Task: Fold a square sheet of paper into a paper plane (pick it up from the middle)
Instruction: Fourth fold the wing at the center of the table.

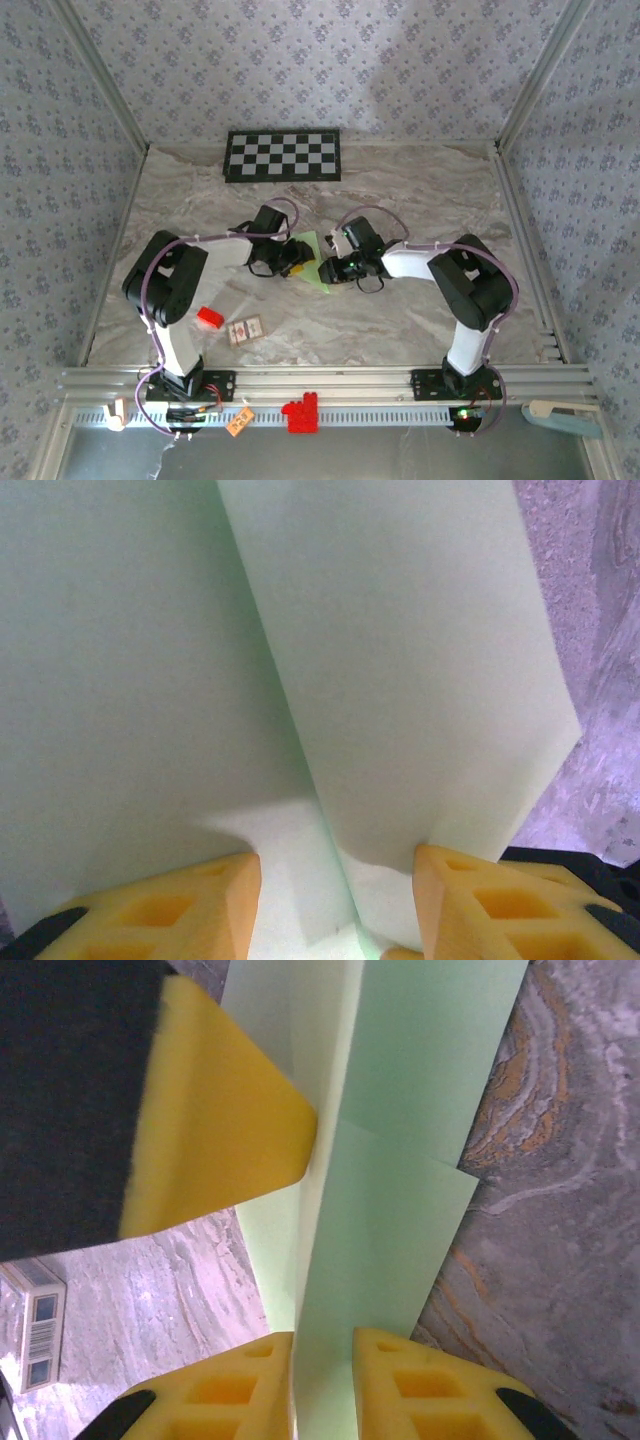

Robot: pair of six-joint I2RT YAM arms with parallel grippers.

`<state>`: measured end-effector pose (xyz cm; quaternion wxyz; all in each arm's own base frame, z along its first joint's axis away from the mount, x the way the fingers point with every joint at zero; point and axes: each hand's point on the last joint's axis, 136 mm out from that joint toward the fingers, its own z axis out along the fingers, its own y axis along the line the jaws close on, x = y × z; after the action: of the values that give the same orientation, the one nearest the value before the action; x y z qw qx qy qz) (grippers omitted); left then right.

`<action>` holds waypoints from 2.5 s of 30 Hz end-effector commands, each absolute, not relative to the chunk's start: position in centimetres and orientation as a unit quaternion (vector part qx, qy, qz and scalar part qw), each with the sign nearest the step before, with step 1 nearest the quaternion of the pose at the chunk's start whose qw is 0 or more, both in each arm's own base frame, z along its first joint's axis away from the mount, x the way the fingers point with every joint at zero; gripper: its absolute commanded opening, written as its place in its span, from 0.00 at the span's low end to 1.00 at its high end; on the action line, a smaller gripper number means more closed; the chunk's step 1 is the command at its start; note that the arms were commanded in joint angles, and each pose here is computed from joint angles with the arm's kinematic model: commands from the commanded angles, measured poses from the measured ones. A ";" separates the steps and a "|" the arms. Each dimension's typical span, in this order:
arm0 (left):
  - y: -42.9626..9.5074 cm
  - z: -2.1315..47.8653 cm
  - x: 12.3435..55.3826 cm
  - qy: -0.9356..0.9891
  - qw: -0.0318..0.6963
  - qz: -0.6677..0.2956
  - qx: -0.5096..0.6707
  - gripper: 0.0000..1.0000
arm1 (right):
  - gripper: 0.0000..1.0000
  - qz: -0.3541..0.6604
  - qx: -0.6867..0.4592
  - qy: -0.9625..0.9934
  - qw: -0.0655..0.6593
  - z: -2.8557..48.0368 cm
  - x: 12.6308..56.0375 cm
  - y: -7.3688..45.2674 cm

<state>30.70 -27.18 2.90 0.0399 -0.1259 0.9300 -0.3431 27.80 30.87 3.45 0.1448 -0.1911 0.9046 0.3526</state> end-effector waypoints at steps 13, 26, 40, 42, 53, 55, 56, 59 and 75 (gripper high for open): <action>-24.6 -1.4 28.4 0.955 0.000 -0.259 -0.144 0.46 | 0.22 0.351 -0.180 0.910 0.124 3.4 27.4 30.9; -24.5 -1.7 28.1 0.957 -0.006 -0.254 -0.143 0.47 | 0.13 0.356 -0.183 0.910 0.111 2.7 27.0 31.1; -24.9 -0.2 28.9 0.953 0.018 -0.270 -0.140 0.46 | 0.10 0.380 -0.159 0.907 0.082 1.5 26.7 30.9; -24.9 0.2 29.1 0.951 0.020 -0.274 -0.141 0.46 | 0.10 0.381 -0.154 0.908 0.080 1.4 26.8 30.8; -25.9 7.1 31.6 0.927 0.104 -0.343 -0.112 0.51 | 0.09 0.392 -0.131 0.909 0.060 1.1 26.9 30.4; -25.9 7.6 31.8 0.920 0.115 -0.358 -0.108 0.49 | 0.09 0.391 -0.128 0.909 0.058 1.1 26.9 30.3; -26.1 7.6 31.7 0.916 0.117 -0.369 -0.104 0.48 | 0.09 0.391 -0.127 0.910 0.056 1.0 26.9 30.3; -26.8 7.9 31.5 0.902 0.122 -0.403 -0.091 0.40 | 0.09 0.392 -0.123 0.910 0.052 1.0 26.9 30.1; -30.1 7.1 31.6 0.866 0.097 -0.487 -0.063 0.21 | 0.11 0.399 -0.113 0.909 0.029 0.6 27.0 29.9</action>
<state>31.48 -29.02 6.45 0.0974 -0.0794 0.8769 -0.4640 27.36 30.74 2.31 0.0575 -0.1328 0.8964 0.4189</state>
